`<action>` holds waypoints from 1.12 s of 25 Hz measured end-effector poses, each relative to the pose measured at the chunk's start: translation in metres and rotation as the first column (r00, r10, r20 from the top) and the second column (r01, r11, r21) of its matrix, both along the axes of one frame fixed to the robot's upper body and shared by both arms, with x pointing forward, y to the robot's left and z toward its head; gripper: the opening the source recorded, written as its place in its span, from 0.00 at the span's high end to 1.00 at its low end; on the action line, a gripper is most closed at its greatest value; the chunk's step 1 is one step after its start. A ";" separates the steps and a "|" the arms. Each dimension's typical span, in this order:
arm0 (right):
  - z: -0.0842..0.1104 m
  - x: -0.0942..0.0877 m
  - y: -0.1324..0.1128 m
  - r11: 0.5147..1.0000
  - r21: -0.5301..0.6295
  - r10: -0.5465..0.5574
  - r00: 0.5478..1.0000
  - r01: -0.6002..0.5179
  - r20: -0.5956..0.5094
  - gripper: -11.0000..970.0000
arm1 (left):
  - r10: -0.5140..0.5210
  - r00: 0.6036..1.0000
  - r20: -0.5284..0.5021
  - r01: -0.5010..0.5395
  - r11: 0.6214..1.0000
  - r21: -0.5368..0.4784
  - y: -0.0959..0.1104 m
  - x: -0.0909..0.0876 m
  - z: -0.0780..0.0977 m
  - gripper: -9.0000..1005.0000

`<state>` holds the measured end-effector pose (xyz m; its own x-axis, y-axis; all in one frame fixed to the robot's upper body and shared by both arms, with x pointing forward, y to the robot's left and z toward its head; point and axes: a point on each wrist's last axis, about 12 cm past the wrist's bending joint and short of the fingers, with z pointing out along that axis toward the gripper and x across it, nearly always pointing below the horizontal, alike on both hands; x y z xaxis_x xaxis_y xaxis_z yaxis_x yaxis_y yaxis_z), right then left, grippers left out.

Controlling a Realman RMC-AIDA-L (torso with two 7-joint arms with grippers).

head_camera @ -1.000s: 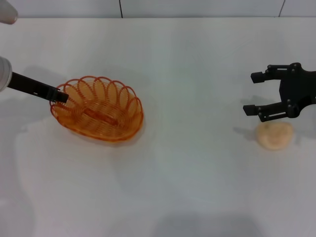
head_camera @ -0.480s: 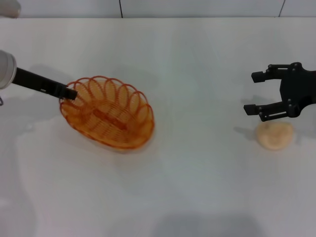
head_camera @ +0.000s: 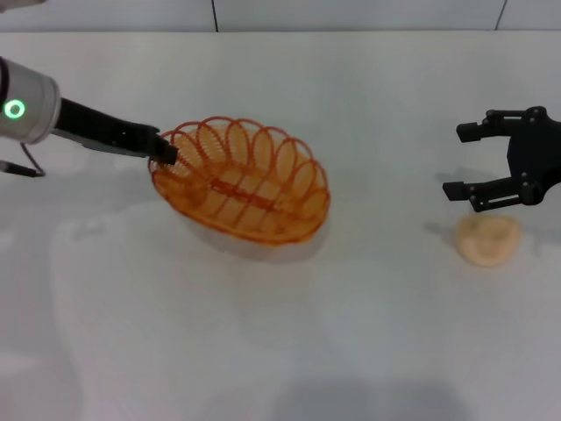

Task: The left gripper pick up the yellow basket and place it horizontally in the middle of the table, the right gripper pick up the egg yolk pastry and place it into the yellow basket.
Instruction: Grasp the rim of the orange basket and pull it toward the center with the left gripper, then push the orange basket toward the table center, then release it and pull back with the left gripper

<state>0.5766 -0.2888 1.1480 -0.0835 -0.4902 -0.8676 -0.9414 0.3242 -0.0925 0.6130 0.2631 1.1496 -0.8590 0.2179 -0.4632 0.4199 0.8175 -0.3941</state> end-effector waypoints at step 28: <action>0.001 -0.009 -0.014 0.999 -0.048 0.003 0.998 0.000 0.065 0.11 | 0.252 0.914 -0.317 -0.285 0.956 -0.063 -0.055 -0.002 -0.026 0.92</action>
<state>0.5673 -0.3024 1.1493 -0.0268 -0.5311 -0.8469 -0.9334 0.3165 -0.1689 0.6106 0.2080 1.1235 -0.9807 -0.0765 -0.1800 0.0376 0.8295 -0.5573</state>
